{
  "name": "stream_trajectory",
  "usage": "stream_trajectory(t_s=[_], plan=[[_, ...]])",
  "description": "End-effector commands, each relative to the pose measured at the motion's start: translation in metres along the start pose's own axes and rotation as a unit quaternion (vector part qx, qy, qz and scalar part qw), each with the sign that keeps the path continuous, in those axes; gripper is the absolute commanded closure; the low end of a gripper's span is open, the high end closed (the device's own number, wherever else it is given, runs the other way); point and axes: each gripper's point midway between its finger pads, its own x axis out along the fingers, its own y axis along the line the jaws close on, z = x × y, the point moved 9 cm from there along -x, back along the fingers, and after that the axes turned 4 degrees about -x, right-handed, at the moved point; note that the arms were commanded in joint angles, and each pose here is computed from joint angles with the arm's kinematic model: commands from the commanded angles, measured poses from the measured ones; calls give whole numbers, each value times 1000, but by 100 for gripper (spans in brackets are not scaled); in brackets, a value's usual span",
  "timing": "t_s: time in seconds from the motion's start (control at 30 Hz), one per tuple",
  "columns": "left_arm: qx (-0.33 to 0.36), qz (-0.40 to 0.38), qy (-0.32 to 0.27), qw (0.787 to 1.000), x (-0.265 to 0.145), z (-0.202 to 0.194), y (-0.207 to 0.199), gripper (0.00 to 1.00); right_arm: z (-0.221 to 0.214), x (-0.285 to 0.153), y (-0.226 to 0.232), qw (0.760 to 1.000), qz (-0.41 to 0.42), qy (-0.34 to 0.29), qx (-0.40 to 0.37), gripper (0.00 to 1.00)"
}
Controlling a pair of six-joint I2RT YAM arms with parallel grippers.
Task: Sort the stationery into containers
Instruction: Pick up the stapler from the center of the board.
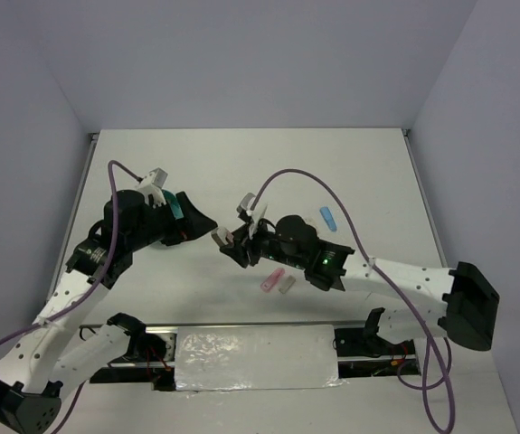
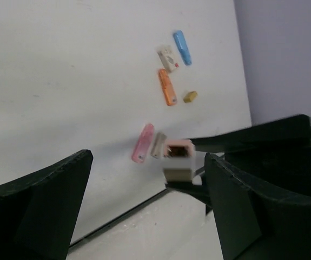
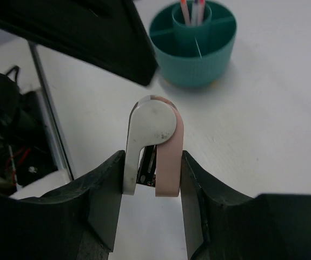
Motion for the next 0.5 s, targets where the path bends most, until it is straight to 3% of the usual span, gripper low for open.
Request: stream_trajectory(t_s=[0.0, 0.27, 0.47], plan=[[-26, -96, 15, 995, 2, 1, -23, 3, 24, -12, 13, 997, 22, -74, -29, 100], [-40, -146, 27, 988, 7, -2, -32, 6, 44, -17, 19, 997, -32, -56, -44, 100], [-31, -145, 33, 988, 4, -4, -32, 22, 50, -10, 16, 995, -64, -45, -57, 100]])
